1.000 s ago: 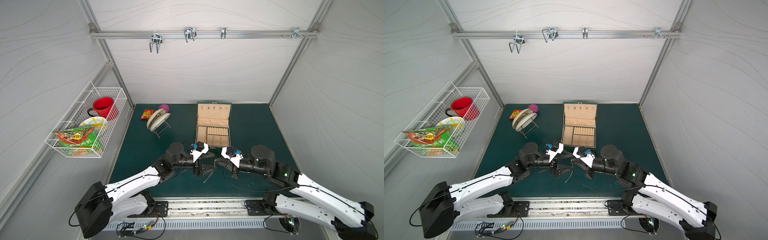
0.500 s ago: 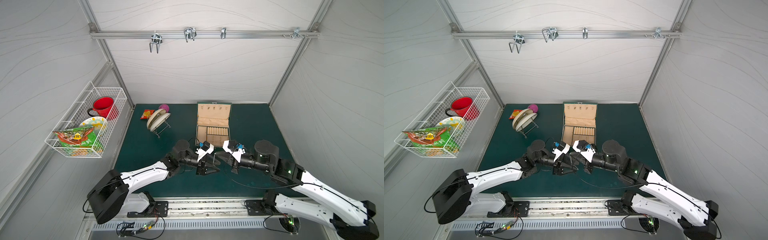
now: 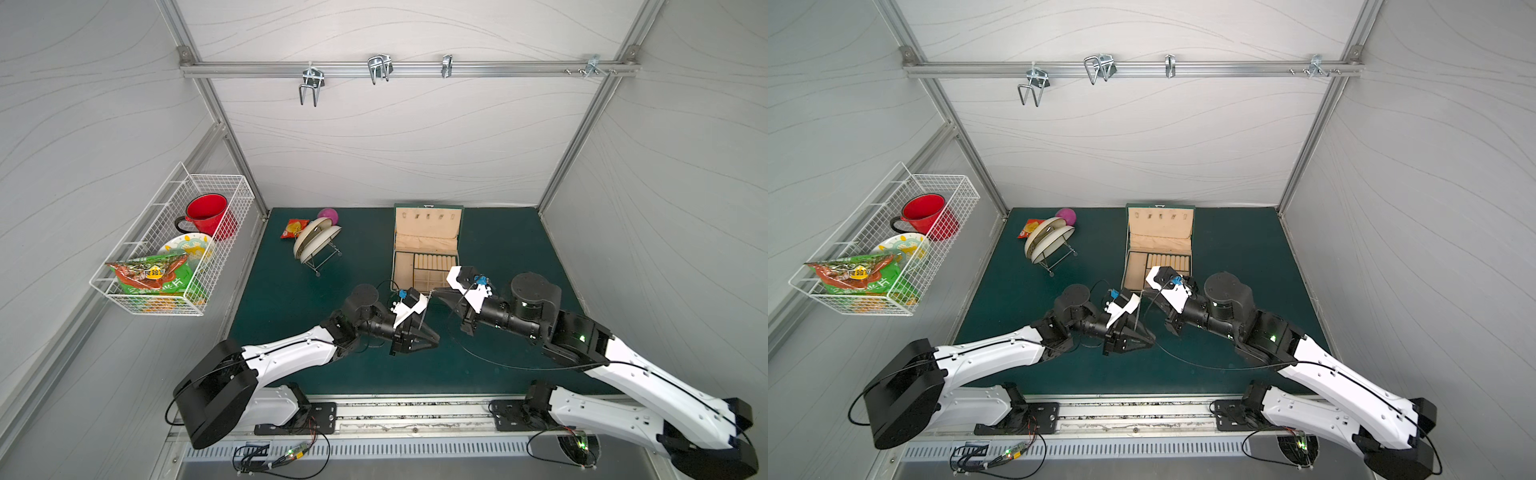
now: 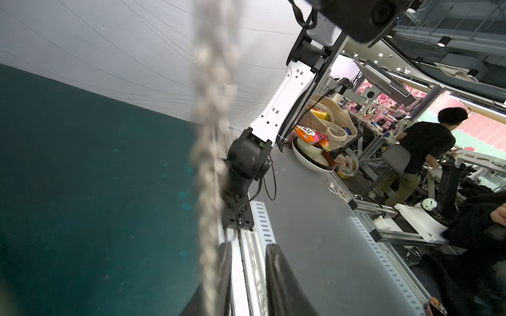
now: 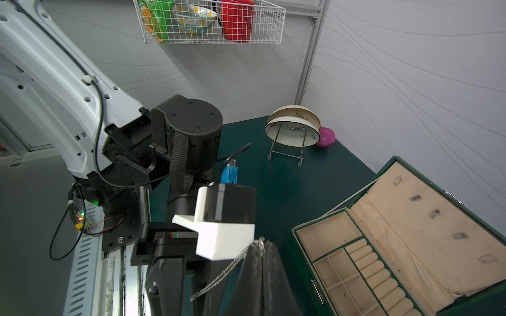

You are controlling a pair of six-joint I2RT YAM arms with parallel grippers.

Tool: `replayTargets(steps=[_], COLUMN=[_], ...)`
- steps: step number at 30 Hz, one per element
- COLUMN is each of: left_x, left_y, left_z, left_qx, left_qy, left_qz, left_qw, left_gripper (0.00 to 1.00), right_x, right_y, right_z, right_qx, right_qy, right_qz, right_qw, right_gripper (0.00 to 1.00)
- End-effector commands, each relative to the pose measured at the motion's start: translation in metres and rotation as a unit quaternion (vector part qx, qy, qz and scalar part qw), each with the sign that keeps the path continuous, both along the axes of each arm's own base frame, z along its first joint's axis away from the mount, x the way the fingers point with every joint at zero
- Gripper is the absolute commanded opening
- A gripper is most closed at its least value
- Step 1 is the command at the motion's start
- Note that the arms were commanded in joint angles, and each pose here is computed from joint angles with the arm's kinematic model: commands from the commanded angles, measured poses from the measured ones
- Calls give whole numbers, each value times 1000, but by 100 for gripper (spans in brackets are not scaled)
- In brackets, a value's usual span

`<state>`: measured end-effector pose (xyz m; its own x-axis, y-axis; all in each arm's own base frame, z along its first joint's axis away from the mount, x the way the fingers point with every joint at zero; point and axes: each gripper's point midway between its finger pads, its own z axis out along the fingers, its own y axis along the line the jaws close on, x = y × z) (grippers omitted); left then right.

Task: Put jewelry chain into jewelry box
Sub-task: Adjust the necklace.

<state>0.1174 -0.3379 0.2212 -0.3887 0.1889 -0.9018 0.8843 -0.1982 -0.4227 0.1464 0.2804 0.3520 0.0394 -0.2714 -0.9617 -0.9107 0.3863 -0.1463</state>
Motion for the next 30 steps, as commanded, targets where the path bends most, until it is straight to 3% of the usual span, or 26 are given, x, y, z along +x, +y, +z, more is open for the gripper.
replayTargets(steps=[1, 30], left_x=[-5, -6], left_y=[3, 9], left_z=[5, -29], left_qx=[-9, 31], left_qy=[-7, 23], left_qz=[-3, 15], left_qw=[1000, 999], left_gripper=[25, 15], right_x=[2, 8], right_y=[-4, -11], right_z=[14, 36], right_qx=[14, 25], right_qy=[-9, -34], right_qz=[-13, -37], right_qw=[1000, 998], right_gripper=[0, 0])
